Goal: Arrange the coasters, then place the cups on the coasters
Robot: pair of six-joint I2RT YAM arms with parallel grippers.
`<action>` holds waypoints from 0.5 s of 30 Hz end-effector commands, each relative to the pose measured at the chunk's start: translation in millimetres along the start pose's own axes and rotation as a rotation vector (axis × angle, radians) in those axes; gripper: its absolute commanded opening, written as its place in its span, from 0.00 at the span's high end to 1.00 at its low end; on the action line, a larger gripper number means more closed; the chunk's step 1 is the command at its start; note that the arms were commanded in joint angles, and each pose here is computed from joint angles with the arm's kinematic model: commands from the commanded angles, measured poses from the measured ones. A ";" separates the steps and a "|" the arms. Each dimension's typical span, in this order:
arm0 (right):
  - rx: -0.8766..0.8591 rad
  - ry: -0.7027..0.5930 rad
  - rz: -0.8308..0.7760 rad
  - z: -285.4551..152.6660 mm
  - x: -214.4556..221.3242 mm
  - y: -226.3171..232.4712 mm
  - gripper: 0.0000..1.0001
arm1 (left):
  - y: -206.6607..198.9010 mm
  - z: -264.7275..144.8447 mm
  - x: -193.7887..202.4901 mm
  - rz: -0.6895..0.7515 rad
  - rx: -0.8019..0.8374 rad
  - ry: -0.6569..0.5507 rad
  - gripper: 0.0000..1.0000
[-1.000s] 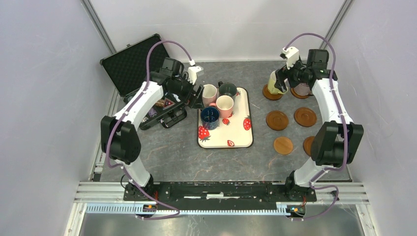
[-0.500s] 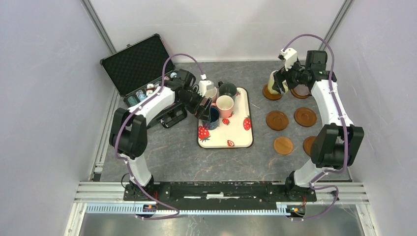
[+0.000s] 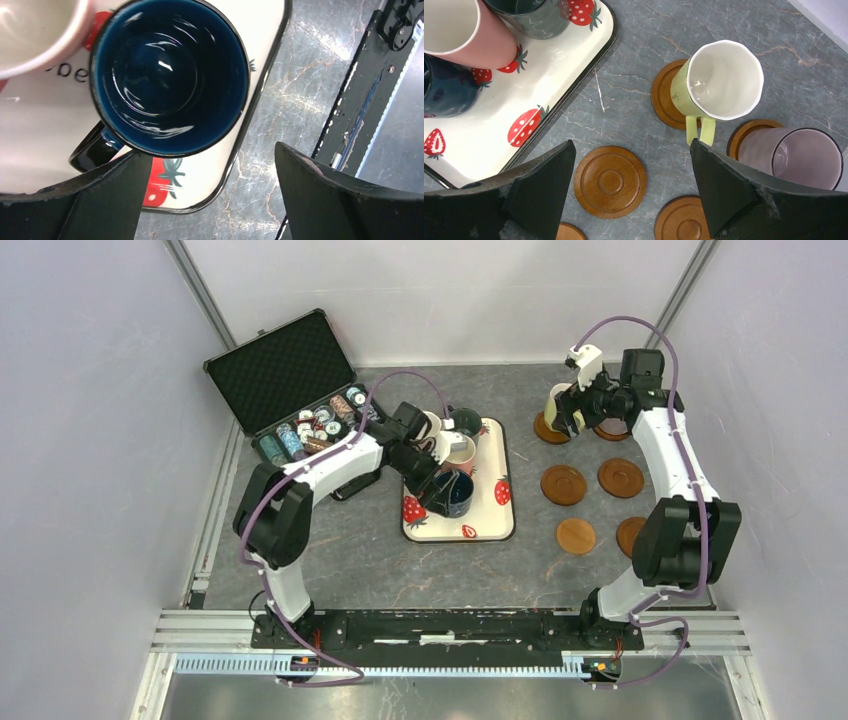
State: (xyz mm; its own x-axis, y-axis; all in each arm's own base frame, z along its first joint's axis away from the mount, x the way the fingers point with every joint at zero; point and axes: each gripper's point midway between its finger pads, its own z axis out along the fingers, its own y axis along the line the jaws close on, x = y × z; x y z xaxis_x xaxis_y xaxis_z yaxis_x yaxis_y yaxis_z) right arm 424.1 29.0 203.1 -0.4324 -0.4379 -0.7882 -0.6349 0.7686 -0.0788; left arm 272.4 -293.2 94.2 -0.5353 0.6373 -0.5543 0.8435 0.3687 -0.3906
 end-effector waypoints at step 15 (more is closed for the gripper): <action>-0.142 -0.038 -0.019 -5.7 3.9 46.2 0.08 | 21.8 -45.8 -20.0 0.365 -0.120 0.014 0.01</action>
State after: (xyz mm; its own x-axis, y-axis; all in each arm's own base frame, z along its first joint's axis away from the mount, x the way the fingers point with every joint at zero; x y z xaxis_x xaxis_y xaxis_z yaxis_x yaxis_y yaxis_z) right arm 404.6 42.2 193.9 -0.4365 -0.4329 -0.7887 -0.6760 0.7363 -0.0300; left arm 278.2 -274.0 123.9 -0.3254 0.7145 -0.6194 0.9456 0.2466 -0.2123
